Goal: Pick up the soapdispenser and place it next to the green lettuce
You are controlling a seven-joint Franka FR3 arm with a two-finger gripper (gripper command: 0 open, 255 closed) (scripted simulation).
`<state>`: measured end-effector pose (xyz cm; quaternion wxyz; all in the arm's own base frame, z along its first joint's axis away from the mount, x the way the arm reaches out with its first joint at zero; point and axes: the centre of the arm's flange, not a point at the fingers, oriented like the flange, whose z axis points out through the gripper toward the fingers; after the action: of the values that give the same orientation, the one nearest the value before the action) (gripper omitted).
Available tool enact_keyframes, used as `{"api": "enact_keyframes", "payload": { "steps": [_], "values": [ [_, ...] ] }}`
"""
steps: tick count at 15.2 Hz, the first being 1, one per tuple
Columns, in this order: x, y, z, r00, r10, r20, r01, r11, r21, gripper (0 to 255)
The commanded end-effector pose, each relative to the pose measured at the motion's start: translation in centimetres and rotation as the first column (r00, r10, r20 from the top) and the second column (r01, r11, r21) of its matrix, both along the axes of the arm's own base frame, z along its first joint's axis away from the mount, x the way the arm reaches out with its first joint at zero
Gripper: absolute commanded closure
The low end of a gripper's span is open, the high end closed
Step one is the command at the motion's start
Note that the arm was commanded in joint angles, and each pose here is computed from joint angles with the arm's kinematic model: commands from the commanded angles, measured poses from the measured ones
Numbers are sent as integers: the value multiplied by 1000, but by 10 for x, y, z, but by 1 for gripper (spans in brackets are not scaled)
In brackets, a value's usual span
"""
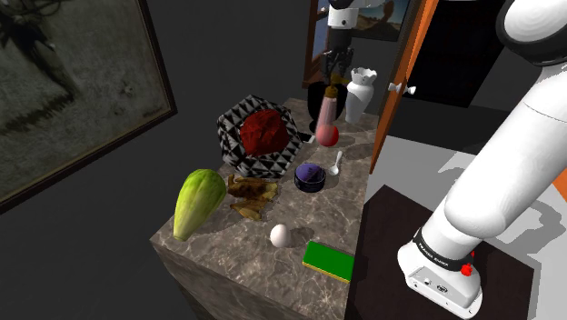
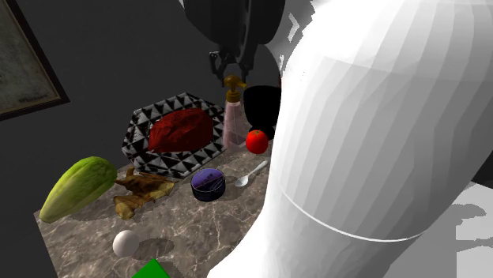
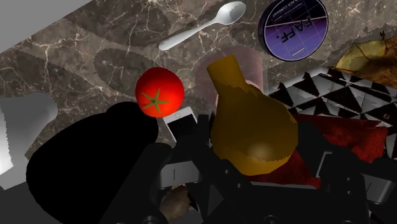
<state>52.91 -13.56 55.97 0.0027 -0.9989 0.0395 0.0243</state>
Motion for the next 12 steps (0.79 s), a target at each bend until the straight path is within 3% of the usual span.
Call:
{"api": "enact_keyframes", "payload": {
  "steps": [1, 12],
  "values": [
    [-1, 0, 10, 1000, 0, 0, 0, 1000, 0, 255],
    [-1, 0, 69, 1000, 0, 0, 0, 1000, 0, 255]
  ]
}}
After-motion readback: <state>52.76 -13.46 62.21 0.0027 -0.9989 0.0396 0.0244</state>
